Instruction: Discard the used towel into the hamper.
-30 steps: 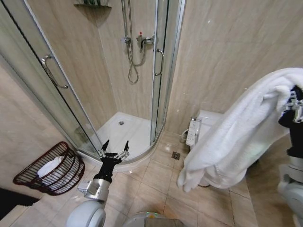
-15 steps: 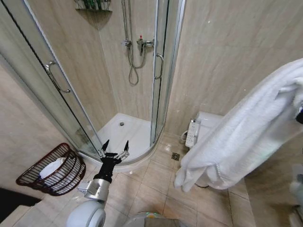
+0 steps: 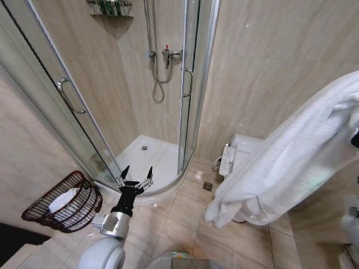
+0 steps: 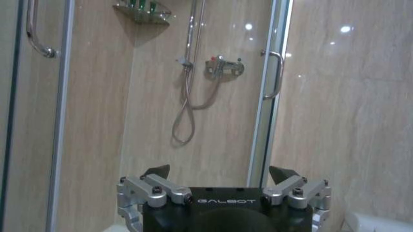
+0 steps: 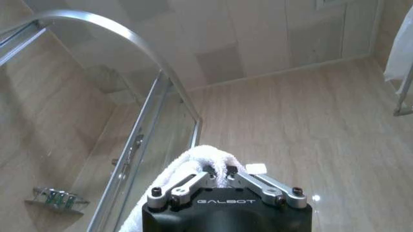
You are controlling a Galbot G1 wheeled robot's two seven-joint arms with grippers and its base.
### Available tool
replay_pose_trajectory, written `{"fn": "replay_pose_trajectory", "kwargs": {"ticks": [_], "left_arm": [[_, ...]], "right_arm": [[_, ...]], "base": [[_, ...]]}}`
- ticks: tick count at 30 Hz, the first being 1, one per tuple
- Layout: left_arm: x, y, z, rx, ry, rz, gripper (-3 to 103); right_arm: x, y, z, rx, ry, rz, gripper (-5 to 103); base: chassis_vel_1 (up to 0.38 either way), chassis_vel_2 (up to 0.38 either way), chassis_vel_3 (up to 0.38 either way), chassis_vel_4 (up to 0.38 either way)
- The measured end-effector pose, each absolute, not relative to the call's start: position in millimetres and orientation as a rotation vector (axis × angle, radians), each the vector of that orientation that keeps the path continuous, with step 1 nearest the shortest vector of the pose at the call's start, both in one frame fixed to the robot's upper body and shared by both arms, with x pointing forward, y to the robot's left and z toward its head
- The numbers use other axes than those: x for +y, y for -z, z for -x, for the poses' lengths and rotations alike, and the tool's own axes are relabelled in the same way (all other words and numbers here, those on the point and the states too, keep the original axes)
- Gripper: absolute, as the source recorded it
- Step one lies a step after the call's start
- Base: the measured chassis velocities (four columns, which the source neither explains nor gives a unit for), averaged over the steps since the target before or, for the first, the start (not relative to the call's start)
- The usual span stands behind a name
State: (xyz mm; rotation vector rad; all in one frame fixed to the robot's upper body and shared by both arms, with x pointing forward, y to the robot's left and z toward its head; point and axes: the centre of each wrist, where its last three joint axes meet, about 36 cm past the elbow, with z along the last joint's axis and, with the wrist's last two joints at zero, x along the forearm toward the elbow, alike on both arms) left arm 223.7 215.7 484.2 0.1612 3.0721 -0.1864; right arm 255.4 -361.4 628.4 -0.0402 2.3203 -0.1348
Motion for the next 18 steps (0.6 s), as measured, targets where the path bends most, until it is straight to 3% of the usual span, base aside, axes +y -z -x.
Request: {"fn": "replay_pose_trajectory", "kwargs": {"ticks": [18], "left_arm": [[216,-484,-224,3.072,0.186,-0.161,100]], "right_arm": [[-349,-615,-261,2.358,0.122,0.067,3]], "base": [[0.000,0.000,0.000,0.000]]}}
